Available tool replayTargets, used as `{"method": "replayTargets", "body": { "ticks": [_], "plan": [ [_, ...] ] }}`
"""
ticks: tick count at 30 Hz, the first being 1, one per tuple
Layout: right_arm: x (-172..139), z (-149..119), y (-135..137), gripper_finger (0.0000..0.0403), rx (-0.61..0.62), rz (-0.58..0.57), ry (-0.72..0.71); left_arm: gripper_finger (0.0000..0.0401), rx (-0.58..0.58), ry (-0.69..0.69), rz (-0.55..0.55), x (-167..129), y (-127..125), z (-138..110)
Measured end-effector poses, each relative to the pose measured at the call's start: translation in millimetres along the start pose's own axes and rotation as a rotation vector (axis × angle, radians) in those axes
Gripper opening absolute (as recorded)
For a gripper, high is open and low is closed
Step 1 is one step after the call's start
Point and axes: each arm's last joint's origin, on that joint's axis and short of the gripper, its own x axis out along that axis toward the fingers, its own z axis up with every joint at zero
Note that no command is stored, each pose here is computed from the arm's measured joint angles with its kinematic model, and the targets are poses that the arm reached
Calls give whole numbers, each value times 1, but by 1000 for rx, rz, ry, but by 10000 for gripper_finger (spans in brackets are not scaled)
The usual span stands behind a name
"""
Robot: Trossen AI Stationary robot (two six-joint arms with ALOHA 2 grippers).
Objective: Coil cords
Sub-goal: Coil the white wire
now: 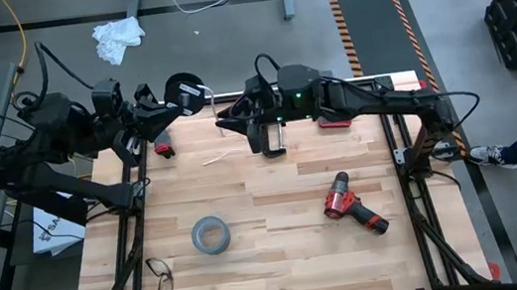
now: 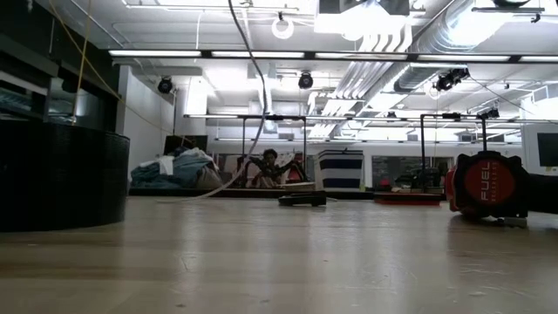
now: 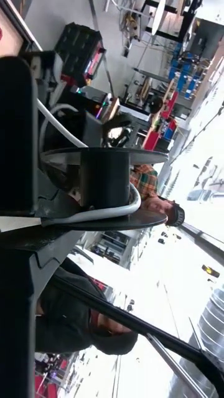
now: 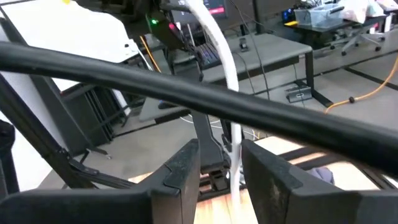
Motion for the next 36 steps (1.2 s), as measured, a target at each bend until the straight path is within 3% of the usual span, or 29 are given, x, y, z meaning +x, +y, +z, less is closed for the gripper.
{"method": "replayTargets", "body": {
  "ticks": [12,21,32,36],
  "plan": [
    [5,-4,-2,111,-16,-13,2,1,-2,-7,-3,0,0,1],
    [3,2,0,69,-22,0,-43,1,-3,-12,-5,0,0,1],
    [3,3,0,63,-31,-2,-55,1,-7,-37,4,0,-1,3],
    [3,3,0,17,-64,-5,-55,1,-10,-43,1,0,-1,4]
  ]
}}
